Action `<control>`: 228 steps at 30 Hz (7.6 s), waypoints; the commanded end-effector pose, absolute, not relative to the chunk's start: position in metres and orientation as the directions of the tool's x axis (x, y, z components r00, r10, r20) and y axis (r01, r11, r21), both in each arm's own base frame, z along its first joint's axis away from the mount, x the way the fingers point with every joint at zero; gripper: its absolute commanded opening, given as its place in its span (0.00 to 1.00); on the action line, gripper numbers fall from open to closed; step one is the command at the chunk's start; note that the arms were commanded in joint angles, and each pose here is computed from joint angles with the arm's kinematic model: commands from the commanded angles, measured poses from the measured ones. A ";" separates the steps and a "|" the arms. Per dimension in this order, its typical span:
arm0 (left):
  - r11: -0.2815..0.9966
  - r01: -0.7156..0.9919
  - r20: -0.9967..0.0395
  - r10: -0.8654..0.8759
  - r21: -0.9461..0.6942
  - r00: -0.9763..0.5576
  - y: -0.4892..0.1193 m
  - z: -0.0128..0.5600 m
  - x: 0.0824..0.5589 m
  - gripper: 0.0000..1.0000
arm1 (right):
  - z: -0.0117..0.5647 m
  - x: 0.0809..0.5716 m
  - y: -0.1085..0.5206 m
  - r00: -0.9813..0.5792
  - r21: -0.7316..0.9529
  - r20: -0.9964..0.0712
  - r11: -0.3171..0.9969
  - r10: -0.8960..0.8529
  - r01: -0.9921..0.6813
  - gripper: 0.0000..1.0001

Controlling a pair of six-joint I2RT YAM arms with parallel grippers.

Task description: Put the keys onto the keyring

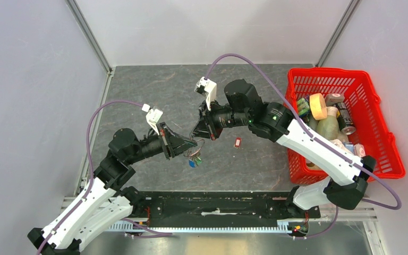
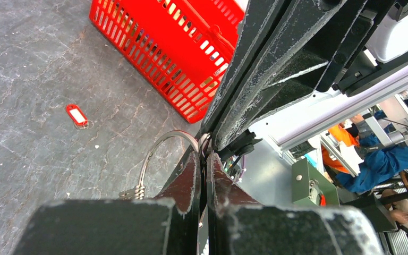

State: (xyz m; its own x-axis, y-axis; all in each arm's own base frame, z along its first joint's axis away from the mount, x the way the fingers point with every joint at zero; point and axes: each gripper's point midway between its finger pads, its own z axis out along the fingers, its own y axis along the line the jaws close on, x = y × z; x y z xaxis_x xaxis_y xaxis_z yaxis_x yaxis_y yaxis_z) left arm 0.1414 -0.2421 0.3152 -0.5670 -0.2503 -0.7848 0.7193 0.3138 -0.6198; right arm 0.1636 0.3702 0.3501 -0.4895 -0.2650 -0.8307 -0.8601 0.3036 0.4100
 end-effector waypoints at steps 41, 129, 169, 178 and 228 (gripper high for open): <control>0.303 0.767 -0.822 -0.285 -0.566 -0.494 -0.239 0.343 0.141 0.02 | 0.380 0.165 0.377 -0.439 0.382 -0.877 0.269 -0.197 -0.884 0.19; 0.308 0.768 -0.824 -0.288 -0.562 -0.488 -0.238 0.346 0.141 0.02 | 0.378 0.163 0.373 -0.406 0.329 -0.887 0.318 -0.218 -0.889 0.21; 0.309 0.771 -0.827 -0.287 -0.557 -0.483 -0.237 0.348 0.140 0.02 | 0.368 0.169 0.379 -0.415 0.327 -0.877 0.333 -0.243 -0.885 0.18; 0.312 0.768 -0.827 -0.285 -0.559 -0.485 -0.237 0.346 0.141 0.02 | 0.369 0.167 0.378 -0.413 0.326 -0.878 0.328 -0.242 -0.886 0.10; 0.449 0.842 -0.927 -0.346 -0.300 -0.146 -0.230 0.378 0.179 0.64 | 0.397 0.205 0.352 -0.587 0.509 -0.804 0.617 0.093 -0.600 0.00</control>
State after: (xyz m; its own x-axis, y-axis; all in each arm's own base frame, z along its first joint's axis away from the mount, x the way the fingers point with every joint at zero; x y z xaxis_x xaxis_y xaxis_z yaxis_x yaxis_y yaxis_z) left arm 0.1868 -0.2272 0.3491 -0.2855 -0.3337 -0.8984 0.7603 0.4919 -0.4243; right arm 0.2078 0.3504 0.3746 -0.5916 0.0565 -0.8042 -0.5965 0.6403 0.4839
